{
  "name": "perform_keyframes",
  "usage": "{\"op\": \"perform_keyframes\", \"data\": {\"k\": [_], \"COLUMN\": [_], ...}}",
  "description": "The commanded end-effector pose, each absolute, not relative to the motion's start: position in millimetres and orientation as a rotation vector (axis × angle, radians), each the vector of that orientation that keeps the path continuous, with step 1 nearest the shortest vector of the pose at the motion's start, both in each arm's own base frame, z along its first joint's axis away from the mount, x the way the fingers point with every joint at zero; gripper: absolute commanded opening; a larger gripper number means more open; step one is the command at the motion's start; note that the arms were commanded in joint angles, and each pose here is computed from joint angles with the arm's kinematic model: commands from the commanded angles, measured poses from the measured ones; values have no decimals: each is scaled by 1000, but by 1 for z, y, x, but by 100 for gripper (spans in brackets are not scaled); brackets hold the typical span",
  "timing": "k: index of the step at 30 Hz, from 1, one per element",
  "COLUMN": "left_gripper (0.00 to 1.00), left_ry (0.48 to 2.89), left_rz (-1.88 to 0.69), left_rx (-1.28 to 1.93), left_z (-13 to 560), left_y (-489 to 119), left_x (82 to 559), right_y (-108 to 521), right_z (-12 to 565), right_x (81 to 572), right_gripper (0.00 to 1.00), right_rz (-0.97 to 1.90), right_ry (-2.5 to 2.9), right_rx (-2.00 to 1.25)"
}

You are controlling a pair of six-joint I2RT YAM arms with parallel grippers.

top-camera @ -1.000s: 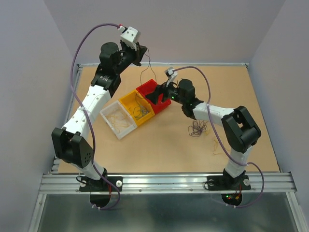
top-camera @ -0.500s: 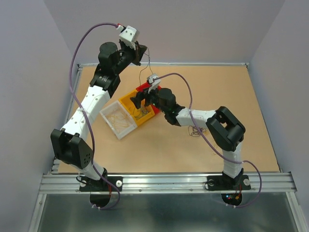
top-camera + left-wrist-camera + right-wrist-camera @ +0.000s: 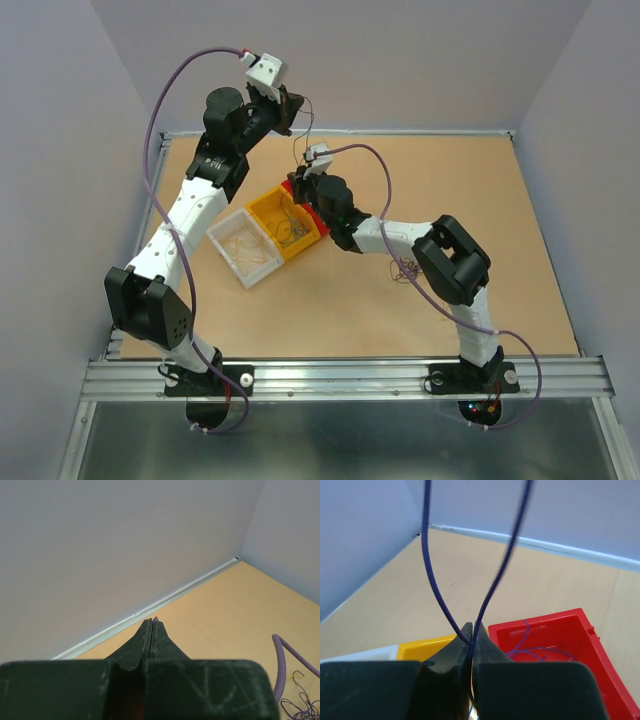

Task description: Untangle the cables

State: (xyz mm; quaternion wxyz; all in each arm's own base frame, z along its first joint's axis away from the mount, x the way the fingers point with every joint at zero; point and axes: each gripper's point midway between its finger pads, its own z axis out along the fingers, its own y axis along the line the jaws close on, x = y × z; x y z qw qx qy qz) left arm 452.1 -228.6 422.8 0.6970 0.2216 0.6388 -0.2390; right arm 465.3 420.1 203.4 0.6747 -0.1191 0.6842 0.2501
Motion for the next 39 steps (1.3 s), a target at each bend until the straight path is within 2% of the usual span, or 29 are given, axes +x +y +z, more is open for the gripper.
{"op": "perform_keyframes", "data": {"k": [1, 8, 13, 19, 25, 30, 39], "left_gripper": [0, 0, 0, 0, 0, 0, 0], "left_ry": [1367, 1419, 1462, 1527, 1598, 1630, 1581], "left_rz": [-548, -536, -526, -464, -408, -345, -325], "left_rx": [482, 449, 434, 371, 376, 328, 298], "left_z": [441, 401, 353, 309, 274, 265, 275], "left_y": [-223, -207, -206, -195, -191, -179, -172], "left_x": [444, 465, 476, 489, 500, 507, 498], "right_y": [416, 357, 340, 333, 349, 371, 366], "right_z": [250, 230, 182, 137, 114, 135, 192], "right_x": [473, 469, 466, 454, 449, 439, 422], "right_gripper": [1, 1, 1, 1, 1, 1, 0], "right_rz": [556, 722, 624, 591, 676, 810, 796], "right_ry": [1434, 1548, 1700, 1791, 1893, 1842, 1730], "right_rx": [-229, -335, -387, -442, -485, -571, -604]}}
